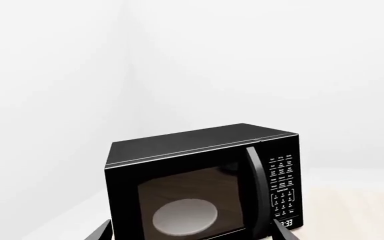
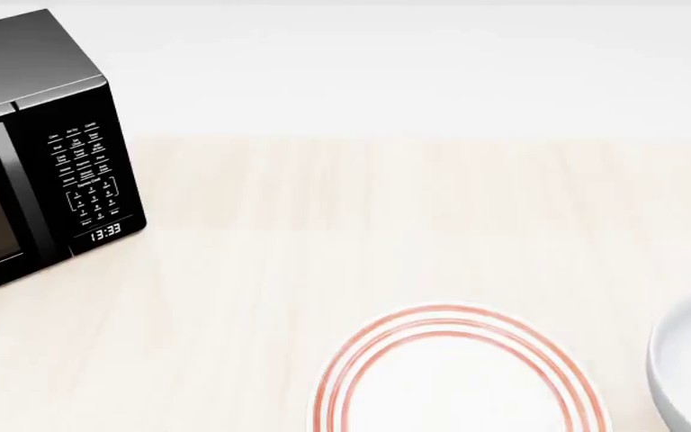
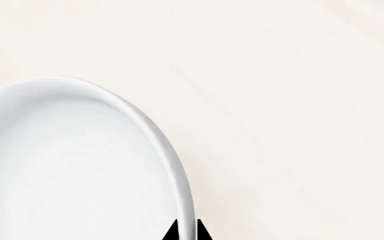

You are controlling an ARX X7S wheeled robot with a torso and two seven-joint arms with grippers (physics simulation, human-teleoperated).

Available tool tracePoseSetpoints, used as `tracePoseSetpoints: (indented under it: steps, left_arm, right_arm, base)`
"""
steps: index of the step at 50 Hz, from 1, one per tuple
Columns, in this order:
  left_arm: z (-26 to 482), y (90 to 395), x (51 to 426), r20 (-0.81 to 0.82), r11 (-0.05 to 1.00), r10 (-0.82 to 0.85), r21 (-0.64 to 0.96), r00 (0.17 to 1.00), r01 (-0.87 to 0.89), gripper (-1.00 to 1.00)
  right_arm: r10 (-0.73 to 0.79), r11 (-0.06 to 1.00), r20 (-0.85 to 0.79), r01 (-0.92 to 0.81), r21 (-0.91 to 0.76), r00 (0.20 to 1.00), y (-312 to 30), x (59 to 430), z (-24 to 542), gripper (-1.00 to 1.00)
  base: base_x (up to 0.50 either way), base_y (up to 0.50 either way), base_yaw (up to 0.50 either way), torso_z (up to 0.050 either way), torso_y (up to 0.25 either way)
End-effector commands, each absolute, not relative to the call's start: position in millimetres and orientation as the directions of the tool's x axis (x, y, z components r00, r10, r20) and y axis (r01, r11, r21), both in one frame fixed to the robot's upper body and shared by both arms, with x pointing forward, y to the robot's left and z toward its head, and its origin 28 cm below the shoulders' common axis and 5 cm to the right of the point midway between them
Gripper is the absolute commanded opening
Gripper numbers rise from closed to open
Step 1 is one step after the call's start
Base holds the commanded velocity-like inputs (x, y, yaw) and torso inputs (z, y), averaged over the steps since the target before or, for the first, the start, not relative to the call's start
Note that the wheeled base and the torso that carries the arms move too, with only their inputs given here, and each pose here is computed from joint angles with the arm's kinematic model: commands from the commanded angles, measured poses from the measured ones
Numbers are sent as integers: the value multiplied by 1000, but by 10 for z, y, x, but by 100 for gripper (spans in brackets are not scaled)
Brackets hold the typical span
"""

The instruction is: Put the white bowl to the right of the plate.

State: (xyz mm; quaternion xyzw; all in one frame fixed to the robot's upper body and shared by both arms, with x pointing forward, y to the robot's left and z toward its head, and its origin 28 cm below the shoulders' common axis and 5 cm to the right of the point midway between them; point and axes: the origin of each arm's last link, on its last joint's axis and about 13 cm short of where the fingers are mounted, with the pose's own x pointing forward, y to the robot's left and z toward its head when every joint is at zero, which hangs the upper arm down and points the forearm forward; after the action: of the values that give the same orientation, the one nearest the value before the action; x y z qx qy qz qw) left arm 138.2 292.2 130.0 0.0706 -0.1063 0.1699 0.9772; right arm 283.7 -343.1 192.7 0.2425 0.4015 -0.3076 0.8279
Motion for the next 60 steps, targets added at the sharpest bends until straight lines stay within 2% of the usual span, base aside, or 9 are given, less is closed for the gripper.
tracePoseSetpoints:
  steps: [1,38,42,43,52,60]
  left_arm:
    - [1300,2917,1375,235,933,315,103,920,-346,100]
    - [1294,2895,1375,235,935,305,112,923,-338,100]
    - [1295,2893,1379,234,934,306,112,923,-338,100]
    - [1294,2892,1380,234,935,305,113,923,-337,100]
    - [1295,2889,1386,232,935,305,113,924,-336,100]
    - [1305,2855,1353,240,939,288,119,927,-322,100]
  right_arm:
    - [-307,694,-803,698,178,510,-3474,2872,1862,-100]
    - [-302,665,-825,726,177,478,-3586,2864,1646,-100]
    - [-340,664,-807,731,158,483,-3608,2877,1648,-100]
    - [-351,668,-803,730,146,481,-3612,2881,1650,100]
    - [-366,680,-782,719,146,504,-3600,2886,1739,100]
    - [-453,731,-640,670,132,621,-3302,2579,2243,100]
  base:
    - [0,0,0,0,0]
    - [0,0,0,0,0]
    - [0,0,0,0,0]
    - [0,0,0,0,0]
    - [0,0,0,0,0]
    - [0,0,0,1,0]
